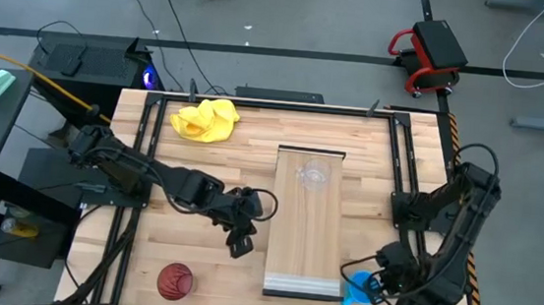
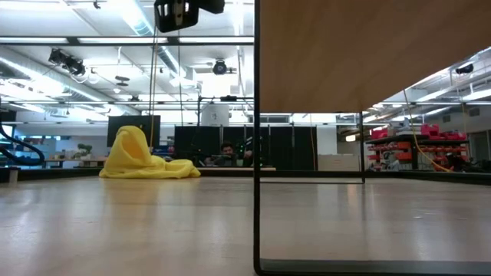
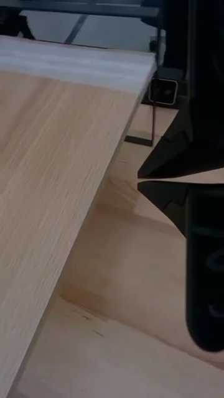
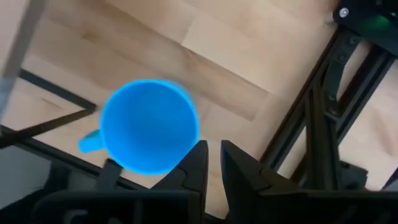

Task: Stack small to large cups/mugs on shelf
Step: Put the blue mug on the shelf

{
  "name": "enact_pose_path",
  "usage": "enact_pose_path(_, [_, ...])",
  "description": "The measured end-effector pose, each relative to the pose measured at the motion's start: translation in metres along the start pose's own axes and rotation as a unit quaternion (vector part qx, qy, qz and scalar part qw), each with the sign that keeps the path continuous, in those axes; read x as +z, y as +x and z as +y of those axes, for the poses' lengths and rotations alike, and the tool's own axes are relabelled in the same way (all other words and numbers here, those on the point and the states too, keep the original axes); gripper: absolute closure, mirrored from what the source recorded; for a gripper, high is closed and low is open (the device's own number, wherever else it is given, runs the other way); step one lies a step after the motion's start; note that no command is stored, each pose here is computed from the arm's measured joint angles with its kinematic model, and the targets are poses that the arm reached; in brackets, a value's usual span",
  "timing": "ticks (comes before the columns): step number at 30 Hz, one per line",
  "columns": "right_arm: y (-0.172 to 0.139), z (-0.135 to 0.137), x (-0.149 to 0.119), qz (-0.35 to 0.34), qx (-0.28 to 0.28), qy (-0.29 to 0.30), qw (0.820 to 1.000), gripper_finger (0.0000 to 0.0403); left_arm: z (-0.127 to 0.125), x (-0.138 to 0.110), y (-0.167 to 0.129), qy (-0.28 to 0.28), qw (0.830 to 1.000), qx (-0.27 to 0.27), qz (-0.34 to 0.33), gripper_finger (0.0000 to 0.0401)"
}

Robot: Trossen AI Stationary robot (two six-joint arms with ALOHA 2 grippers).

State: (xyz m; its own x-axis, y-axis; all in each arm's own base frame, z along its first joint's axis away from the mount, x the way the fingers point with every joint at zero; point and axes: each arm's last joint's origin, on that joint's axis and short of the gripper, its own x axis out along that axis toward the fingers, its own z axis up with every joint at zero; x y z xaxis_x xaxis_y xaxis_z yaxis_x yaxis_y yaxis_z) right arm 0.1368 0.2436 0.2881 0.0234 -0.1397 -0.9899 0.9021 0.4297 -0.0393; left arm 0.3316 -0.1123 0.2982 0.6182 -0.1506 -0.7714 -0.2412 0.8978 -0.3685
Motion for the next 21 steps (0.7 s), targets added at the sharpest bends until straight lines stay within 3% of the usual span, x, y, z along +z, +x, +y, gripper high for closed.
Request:
enact_pose_path(11, [0.025,-0.009,-0.014,0.021,0.037,-0.098,0.994,0.035,0.002,0.003,0.0,-0.007,1.0,0.0,-0.005,0.0387])
enact_pose_path(21, [0.047,-0.003,-0.006,0.024,0.063,-0.098,0.993,0.0346,0.002,0.002,0.0,-0.018,1.0,0.001,-0.004,0.0377])
